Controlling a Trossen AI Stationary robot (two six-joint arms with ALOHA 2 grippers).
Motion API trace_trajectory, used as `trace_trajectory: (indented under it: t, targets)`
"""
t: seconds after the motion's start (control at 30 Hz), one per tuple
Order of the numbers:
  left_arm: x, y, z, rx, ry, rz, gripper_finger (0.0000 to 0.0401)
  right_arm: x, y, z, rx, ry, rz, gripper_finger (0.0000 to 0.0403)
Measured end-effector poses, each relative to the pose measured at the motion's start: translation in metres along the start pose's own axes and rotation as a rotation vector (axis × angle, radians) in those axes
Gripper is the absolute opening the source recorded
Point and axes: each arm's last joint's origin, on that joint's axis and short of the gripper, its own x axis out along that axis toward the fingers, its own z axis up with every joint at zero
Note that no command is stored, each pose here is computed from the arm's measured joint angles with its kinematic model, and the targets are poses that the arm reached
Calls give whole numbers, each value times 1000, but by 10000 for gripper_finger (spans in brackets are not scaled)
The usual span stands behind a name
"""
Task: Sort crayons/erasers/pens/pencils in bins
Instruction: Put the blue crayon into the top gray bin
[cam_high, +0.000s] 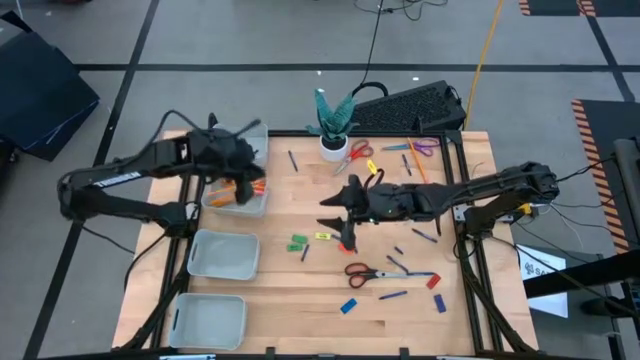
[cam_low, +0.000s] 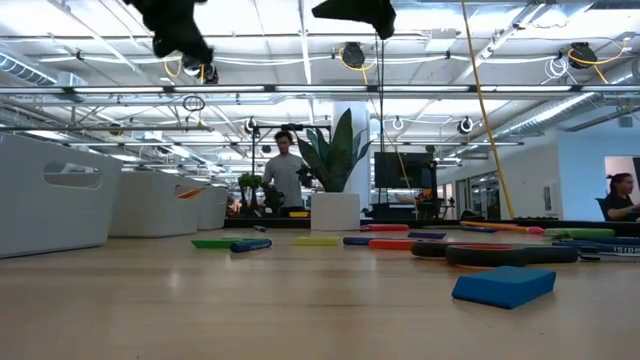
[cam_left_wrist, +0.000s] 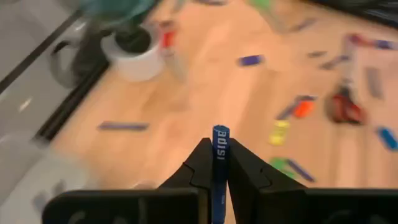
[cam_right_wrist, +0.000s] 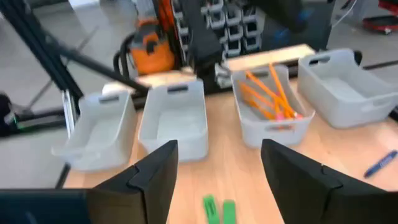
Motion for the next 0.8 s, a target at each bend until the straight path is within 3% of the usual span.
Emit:
trace_trajectory:
  t: [0.17, 0.43, 0.63, 0.8]
  targets:
    - [15, 39, -2, -162, 92, 158, 28, -12, 13, -4, -27, 45, -11, 226]
    - [67, 126, -15, -513, 301, 371, 29, -36, 18, -5, -60, 270, -42, 226]
    - [96, 183, -39, -705, 404, 501, 30, -32, -12, -3, -47, 315, -135, 226]
    - [111, 212, -55, -770, 448, 543, 31, 8, -58, -2, -61, 307, -187, 226]
